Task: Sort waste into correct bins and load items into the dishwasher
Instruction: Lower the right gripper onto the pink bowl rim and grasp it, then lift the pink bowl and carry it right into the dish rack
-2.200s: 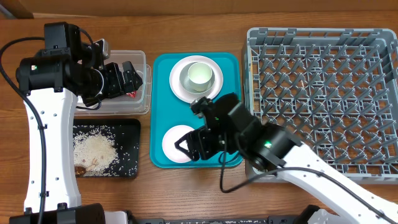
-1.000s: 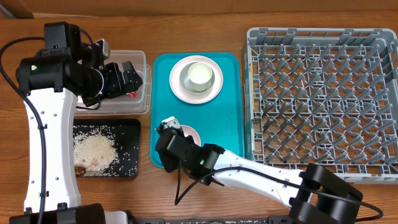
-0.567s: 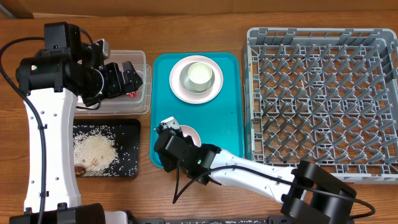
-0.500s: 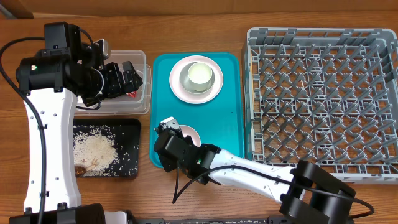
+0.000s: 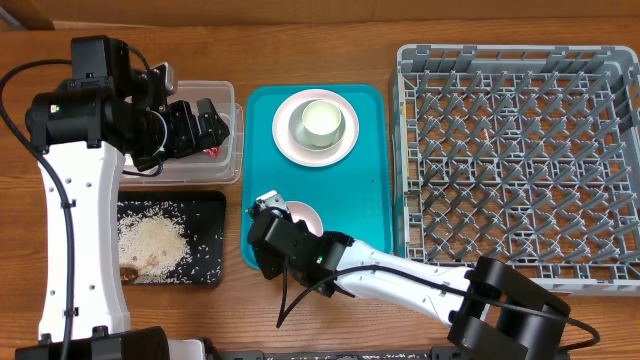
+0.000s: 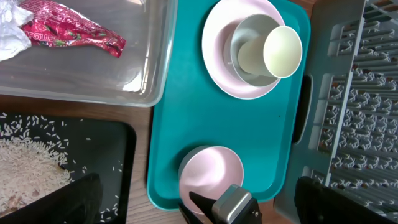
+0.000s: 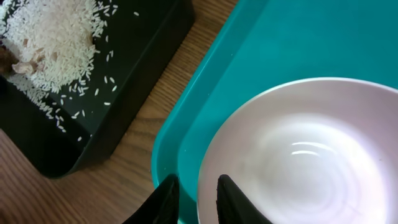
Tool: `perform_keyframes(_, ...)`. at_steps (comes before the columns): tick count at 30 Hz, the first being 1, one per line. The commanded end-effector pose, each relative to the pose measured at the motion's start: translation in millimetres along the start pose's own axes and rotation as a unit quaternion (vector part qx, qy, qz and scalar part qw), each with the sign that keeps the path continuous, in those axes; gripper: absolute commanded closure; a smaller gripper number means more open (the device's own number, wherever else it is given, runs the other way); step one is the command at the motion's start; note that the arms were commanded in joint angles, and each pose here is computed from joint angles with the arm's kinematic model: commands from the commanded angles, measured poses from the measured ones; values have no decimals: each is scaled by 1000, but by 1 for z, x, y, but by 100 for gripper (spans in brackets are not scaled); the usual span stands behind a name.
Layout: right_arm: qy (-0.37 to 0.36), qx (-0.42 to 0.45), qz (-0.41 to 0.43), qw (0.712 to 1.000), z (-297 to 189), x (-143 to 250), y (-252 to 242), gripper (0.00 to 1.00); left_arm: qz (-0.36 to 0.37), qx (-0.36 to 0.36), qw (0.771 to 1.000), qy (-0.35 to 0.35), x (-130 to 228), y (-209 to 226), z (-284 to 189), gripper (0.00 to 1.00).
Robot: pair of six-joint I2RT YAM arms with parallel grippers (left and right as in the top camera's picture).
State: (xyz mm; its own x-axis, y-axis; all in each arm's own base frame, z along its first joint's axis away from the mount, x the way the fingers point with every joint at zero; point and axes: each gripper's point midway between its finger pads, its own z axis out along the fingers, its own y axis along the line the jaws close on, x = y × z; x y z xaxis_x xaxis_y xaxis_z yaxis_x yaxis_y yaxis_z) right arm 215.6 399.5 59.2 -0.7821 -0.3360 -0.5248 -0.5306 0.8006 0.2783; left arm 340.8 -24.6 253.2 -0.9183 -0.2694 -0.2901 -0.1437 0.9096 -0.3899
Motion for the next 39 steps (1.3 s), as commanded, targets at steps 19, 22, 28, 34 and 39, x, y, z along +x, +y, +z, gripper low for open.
perform_keyframes(19, 26, 5, -28, 999, 15, 15, 1, 81, 8, -4, 1000, -2, -3, 2, 1, 0)
perform_keyframes(22, 26, 4, -28, 999, 15, 14, 1, 85, 8, -4, 1000, -2, -3, 2, 1, 0)
perform_keyframes(28, 21, 1, -28, 999, 13, 10, 4, 95, 8, -4, 1000, -2, -3, 2, 1, 0)
perform_keyframes(34, 12, 0, -23, 1000, -1, -9, 8, 96, 8, -4, 1000, -2, -3, 2, 1, 0)
perform_keyframes(39, 22, 19, -8, 1000, -30, -28, -3, 96, 8, -4, 1000, -2, -3, 2, 1, 0)
